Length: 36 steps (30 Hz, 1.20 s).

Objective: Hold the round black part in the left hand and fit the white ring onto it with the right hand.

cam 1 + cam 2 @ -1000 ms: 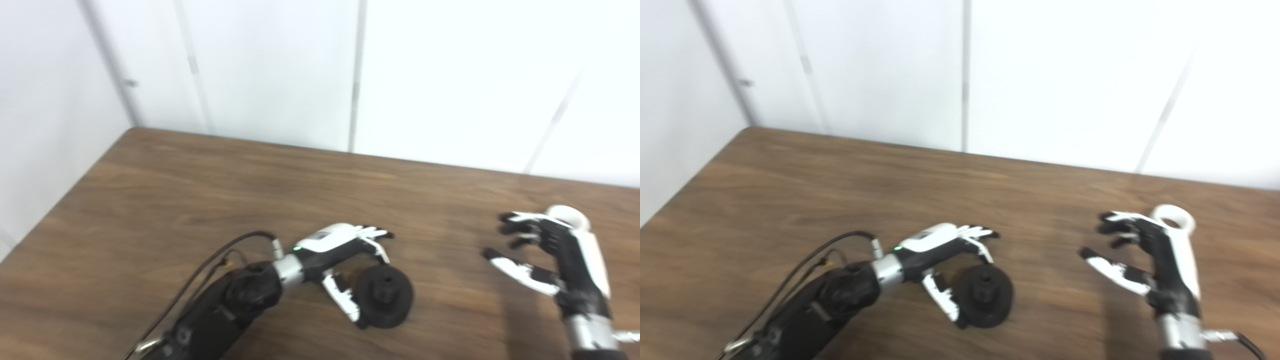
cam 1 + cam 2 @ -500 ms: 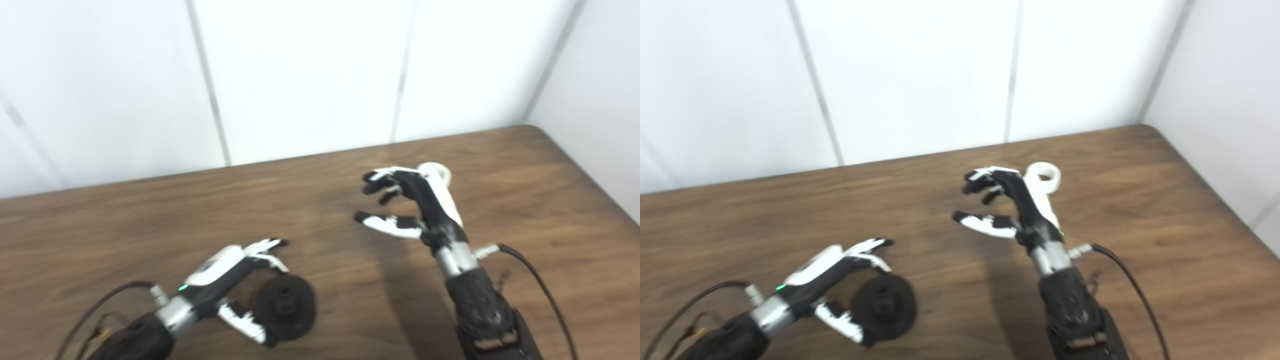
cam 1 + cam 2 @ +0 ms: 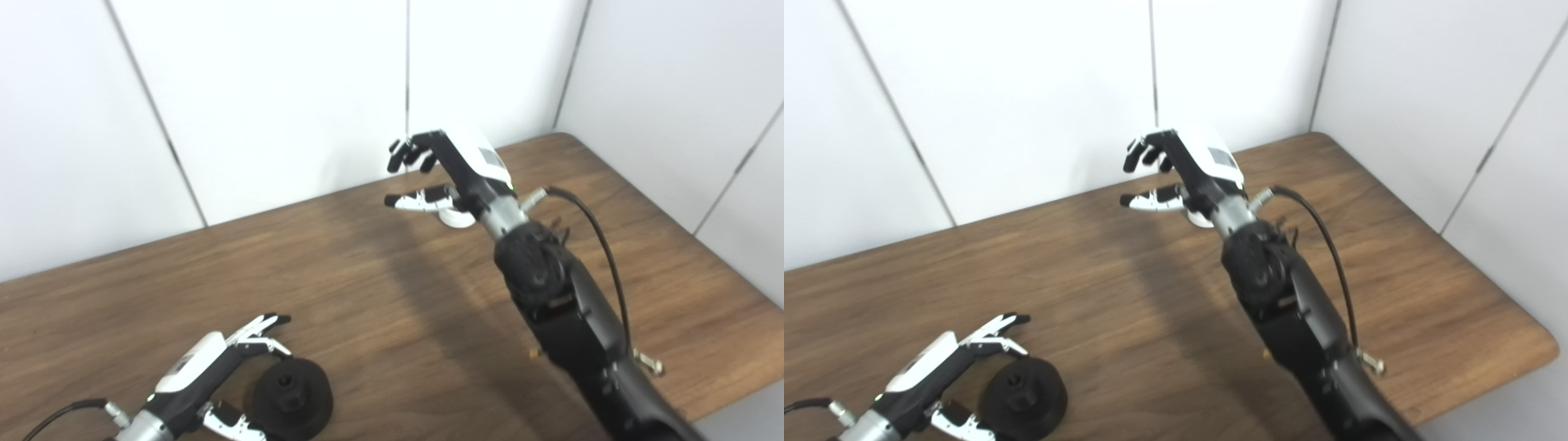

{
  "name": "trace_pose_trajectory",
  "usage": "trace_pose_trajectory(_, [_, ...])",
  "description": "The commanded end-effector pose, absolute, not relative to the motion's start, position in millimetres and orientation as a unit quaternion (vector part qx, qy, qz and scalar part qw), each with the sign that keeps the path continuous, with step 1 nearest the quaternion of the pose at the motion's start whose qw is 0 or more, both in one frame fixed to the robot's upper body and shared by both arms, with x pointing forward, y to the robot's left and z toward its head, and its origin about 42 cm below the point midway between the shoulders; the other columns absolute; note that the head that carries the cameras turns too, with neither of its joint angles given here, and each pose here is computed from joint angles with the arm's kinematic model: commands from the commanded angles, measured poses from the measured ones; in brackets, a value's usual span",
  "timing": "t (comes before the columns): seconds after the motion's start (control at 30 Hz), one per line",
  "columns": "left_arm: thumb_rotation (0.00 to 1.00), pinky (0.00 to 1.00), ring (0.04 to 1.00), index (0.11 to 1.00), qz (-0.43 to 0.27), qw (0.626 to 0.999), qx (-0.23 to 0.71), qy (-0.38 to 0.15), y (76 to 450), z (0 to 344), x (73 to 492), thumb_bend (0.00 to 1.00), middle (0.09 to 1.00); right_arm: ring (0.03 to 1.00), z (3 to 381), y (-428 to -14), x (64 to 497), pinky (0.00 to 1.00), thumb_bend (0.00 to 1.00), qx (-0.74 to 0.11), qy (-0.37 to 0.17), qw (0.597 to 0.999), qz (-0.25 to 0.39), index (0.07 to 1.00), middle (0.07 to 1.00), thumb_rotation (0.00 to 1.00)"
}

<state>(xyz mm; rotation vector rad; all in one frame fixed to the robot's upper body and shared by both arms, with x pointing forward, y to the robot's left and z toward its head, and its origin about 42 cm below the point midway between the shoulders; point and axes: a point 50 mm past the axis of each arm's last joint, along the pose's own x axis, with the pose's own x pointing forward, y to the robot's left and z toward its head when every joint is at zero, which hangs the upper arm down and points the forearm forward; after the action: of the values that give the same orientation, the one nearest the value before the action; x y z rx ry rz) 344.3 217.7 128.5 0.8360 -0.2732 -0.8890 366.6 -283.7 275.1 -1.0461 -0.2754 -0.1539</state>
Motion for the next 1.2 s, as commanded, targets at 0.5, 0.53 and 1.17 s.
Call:
trace_pose_trajectory(0.5, [0.07,0.96,1.0,0.49,-0.444,0.798,0.4,-0.077,241,111,335,0.52,0.963,0.739,316,-346,424,0.58,0.51,-0.615,-0.047,0.782,-0.088,0.499,0.767,0.16])
trace_pose_trajectory(0.53, [0.07,0.95,1.0,0.49,-0.444,0.798,0.4,-0.077,241,111,335,0.52,0.963,0.748,315,-350,428,0.6,0.51,-0.622,-0.034,0.778,-0.082,0.499,0.773,0.16])
trace_pose_trajectory(1.17, [0.07,0.95,1.0,0.491,-0.445,0.8,0.396,-0.074,240,111,334,0.52,0.969,0.958,296,-379,457,0.86,0.96,-0.655,0.134,0.743,0.013,0.857,0.964,0.77])
